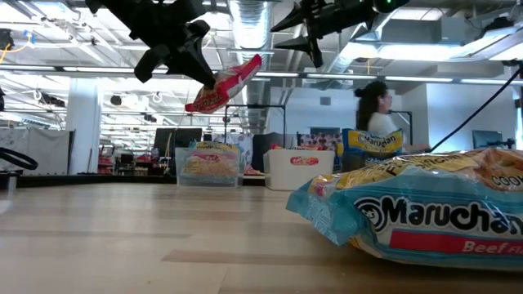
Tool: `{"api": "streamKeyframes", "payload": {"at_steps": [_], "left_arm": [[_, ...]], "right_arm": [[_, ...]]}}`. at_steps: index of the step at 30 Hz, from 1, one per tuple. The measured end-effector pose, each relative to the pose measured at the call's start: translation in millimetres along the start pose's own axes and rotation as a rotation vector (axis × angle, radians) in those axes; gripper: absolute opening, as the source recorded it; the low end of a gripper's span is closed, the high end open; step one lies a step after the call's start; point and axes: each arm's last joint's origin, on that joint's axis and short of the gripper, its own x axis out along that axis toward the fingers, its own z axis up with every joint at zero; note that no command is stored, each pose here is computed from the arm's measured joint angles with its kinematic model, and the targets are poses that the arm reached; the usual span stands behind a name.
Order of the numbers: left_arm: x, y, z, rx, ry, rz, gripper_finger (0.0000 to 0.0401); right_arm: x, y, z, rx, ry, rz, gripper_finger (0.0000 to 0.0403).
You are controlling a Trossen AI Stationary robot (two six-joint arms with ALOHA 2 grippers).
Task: Sort Maruchan noodles
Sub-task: Put the red noodle pack into the white bin
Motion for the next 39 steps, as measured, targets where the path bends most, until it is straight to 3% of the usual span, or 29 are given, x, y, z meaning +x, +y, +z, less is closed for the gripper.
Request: {"api": "streamKeyframes", "payload": {"at_steps": [8,12,19,25,39], "left_arm": [[0.0,0.2,-0.4,0.001,0.01,0.009,0.0],[0.0,0.4,-0.6,0.021,0.015,0.013,0.0],[0.0,0.3,-0.6,0.034,0.016,0.013,0.0],[0.0,-0.8,-1.9,0.062,0.031,0.005,0.0],[-0.2,-2.8,-5.5,0.174,0.079,-0.007,0.0]], "right_arm": [[-12.3,9.1,29.9,-0.035,-0.08,0.026,0.0194],[-12.7,17.7,32.2,-0.07,-0.085,0.046,0.0194],[11.4,5.4,2.9,-0.019,0.108,-0.024,0.0194],[38.8,-4.6,-17.7,0.041,0.209,-0.01,0.0194],[71.1,-4.4,-52.9,0.086,0.342,0.008,0.0194]]}}
